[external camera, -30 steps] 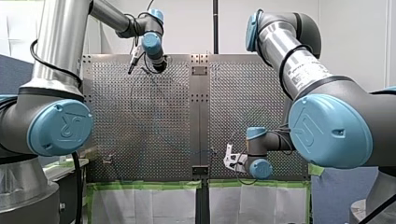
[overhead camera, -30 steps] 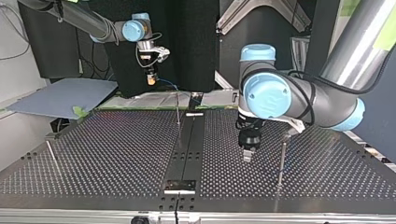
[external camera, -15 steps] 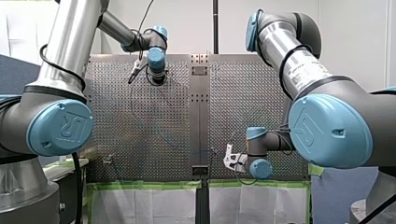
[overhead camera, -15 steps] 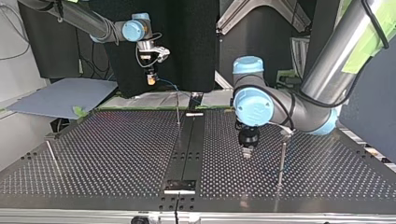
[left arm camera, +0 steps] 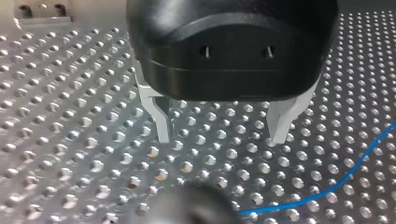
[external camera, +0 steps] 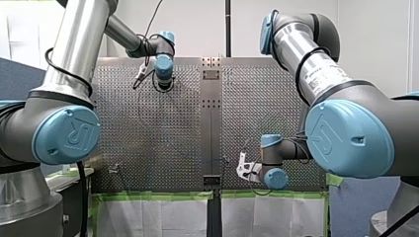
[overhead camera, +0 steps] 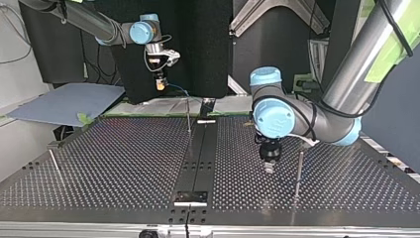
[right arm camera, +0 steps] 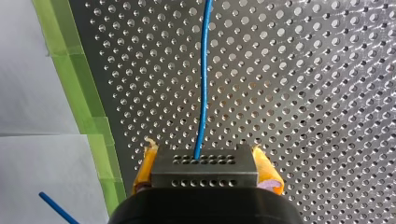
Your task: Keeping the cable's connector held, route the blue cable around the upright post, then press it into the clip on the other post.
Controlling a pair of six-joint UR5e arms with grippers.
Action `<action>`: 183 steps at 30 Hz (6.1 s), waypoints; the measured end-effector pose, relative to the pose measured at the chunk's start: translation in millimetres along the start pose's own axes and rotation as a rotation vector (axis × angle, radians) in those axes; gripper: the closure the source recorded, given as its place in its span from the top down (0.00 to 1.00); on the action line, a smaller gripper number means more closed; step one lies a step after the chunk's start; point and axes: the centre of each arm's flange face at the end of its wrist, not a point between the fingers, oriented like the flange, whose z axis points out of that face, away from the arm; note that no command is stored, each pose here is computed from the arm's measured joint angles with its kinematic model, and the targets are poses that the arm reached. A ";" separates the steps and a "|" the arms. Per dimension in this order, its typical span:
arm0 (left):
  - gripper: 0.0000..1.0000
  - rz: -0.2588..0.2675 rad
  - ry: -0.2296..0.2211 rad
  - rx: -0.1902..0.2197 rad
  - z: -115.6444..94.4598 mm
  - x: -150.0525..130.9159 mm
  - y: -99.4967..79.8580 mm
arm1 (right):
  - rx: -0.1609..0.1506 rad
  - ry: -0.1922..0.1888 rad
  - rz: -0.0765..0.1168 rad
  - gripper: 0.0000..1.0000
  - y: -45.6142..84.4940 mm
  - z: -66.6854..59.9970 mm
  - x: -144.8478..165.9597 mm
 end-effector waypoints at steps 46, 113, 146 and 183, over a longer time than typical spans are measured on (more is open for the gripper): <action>0.98 0.199 0.190 -0.020 54.0 102.1 -50.5 | 0.003 0.006 0.004 0.00 -0.3 0.6 0.7; 0.98 0.146 0.341 0.314 42.8 211.9 -174.6 | 0.003 0.008 0.009 0.00 -0.3 0.8 0.9; 0.98 -0.152 0.237 0.434 19.5 224.6 -258.4 | 0.066 0.005 0.007 0.00 -5.9 6.0 3.1; 0.98 -0.415 0.314 0.455 -13.1 258.5 -313.4 | 0.169 0.004 0.066 0.00 5.0 18.0 10.4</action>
